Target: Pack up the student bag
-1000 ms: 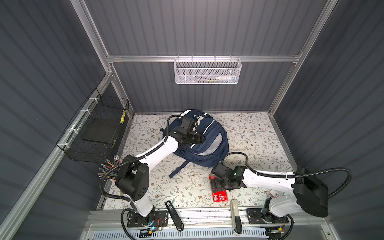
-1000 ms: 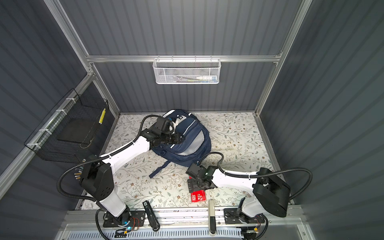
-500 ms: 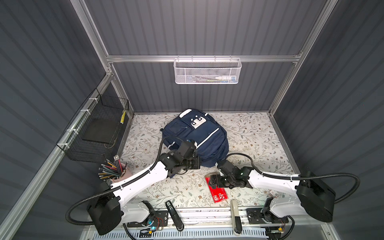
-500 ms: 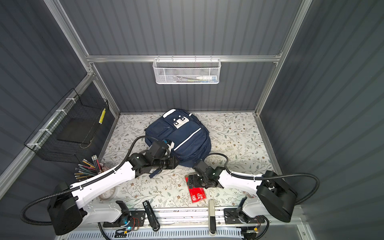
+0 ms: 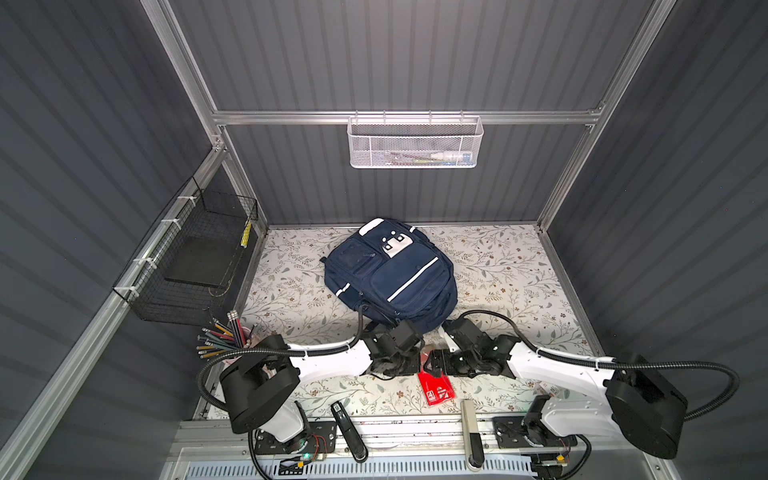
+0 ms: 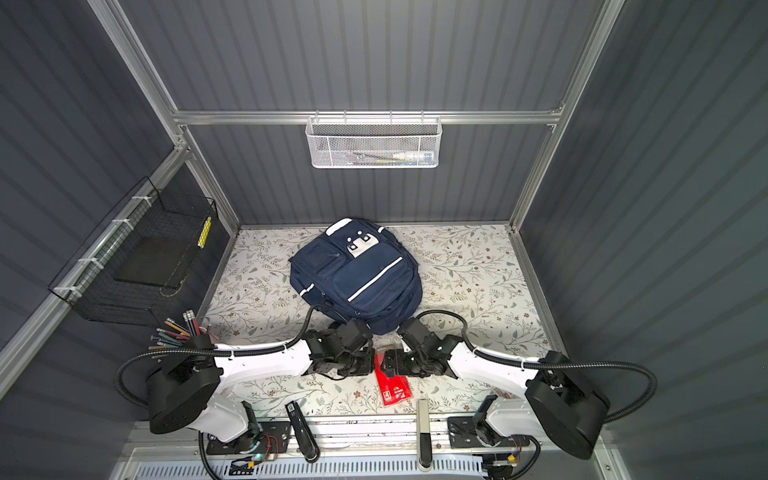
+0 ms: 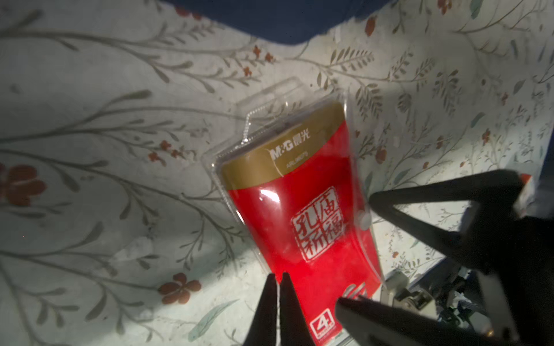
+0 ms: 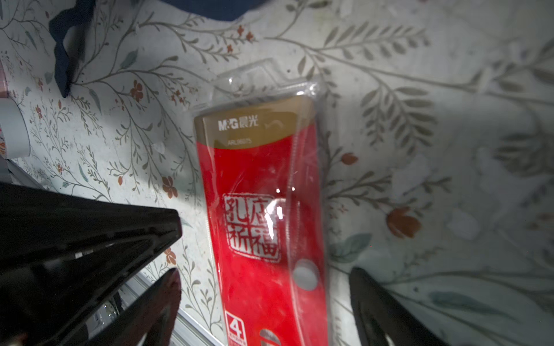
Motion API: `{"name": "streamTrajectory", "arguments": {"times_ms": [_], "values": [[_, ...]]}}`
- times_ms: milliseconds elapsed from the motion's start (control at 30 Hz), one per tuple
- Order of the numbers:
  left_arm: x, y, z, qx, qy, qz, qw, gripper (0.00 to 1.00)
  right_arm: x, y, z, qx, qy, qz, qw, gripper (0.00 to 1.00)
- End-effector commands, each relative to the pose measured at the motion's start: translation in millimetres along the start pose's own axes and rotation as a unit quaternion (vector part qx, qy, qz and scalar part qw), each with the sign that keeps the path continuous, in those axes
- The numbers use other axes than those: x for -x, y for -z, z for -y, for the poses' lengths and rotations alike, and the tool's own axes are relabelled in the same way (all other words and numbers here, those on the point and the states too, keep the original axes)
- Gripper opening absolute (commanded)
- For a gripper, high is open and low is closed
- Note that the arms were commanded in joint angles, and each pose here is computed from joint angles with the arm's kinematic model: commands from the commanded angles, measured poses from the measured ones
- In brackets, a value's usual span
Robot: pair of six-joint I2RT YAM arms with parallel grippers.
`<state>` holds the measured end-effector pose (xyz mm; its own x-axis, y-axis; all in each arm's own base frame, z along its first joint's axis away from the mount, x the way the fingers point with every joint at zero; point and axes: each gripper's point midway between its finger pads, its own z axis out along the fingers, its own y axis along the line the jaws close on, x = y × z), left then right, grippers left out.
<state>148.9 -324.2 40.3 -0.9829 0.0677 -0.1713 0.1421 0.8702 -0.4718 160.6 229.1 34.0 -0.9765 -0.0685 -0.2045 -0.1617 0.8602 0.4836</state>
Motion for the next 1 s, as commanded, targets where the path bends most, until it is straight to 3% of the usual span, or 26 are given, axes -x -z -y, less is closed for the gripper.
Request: {"name": "streamTrajectory", "arguments": {"times_ms": [0, 400, 567, 700, 800, 967], "values": [[-3, -5, 2, 0.002, 0.015, -0.010, 1.000, 0.05, -39, -3, 37, -0.047, -0.012, -0.072, 0.996, 0.87], [-14, -34, -17, 0.037, 0.012, -0.043, 0.998, 0.01, -43, -23, 14, 0.050, -0.011, -0.083, 0.995, 0.79], [-13, -41, -22, 0.059, -0.002, -0.047, 0.997, 0.01, -39, -24, 8, 0.076, -0.016, -0.073, 0.994, 0.69], [-5, -34, -28, 0.086, -0.017, -0.030, 0.996, 0.01, -36, -18, 15, 0.078, -0.029, -0.058, 0.995, 0.56], [-2, -31, -27, 0.089, -0.021, -0.024, 0.996, 0.01, -30, -15, 15, 0.079, -0.030, -0.050, 0.995, 0.35], [3, -25, -22, 0.087, -0.029, -0.014, 0.996, 0.01, -16, -3, 17, 0.050, -0.035, -0.021, 0.998, 0.15]]}}
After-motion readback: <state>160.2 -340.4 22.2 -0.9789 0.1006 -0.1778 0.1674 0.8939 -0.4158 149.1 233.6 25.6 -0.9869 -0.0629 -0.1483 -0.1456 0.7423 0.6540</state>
